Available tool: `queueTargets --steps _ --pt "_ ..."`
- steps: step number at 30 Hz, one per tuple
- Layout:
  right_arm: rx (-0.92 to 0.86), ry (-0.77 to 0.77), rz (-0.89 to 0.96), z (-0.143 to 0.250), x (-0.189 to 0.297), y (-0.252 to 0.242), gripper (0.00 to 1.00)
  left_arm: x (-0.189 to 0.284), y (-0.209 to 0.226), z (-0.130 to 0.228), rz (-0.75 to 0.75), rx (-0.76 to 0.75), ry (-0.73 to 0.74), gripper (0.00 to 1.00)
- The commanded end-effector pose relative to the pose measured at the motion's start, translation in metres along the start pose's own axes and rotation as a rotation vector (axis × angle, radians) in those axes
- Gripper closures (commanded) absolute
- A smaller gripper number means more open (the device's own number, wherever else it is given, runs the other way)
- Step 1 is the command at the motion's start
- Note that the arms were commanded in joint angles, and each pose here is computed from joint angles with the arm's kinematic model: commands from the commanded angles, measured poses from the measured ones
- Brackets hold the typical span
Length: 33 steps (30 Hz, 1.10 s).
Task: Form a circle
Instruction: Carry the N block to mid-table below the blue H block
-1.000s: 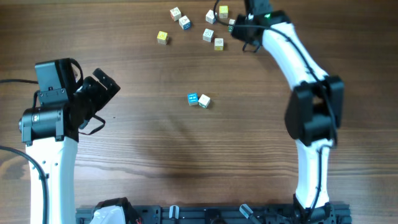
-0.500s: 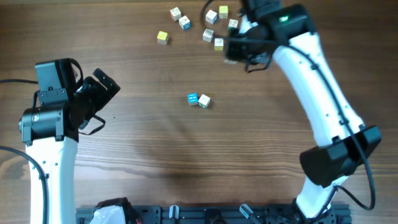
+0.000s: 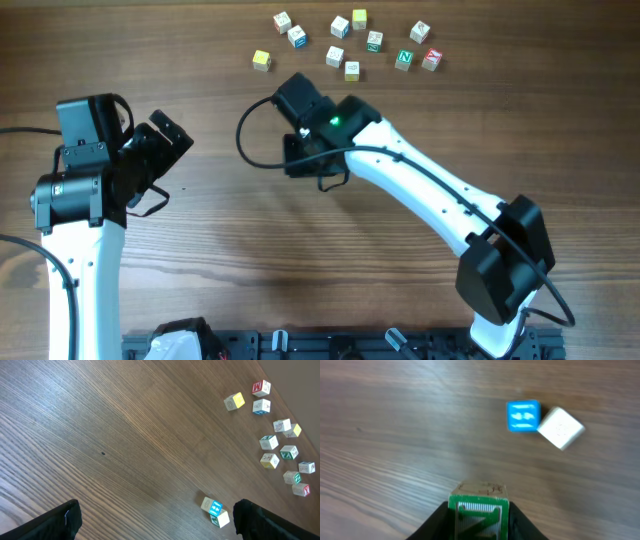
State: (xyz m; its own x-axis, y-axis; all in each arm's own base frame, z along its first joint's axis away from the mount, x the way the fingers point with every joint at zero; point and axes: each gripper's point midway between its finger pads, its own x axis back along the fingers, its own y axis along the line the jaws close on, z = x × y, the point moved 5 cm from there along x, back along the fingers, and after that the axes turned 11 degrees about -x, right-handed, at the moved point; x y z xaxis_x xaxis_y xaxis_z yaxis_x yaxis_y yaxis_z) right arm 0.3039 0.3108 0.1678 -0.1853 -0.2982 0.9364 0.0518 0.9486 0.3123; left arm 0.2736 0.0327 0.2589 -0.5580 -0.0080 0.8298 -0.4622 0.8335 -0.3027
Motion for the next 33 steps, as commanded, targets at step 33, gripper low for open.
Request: queueTargets --steps 33 --pt "0.003 -0.121 0.045 0.016 -0.097 -0.017 0.69 0.018 0.085 -0.021 -0.377 0.201 -0.127 0.00"
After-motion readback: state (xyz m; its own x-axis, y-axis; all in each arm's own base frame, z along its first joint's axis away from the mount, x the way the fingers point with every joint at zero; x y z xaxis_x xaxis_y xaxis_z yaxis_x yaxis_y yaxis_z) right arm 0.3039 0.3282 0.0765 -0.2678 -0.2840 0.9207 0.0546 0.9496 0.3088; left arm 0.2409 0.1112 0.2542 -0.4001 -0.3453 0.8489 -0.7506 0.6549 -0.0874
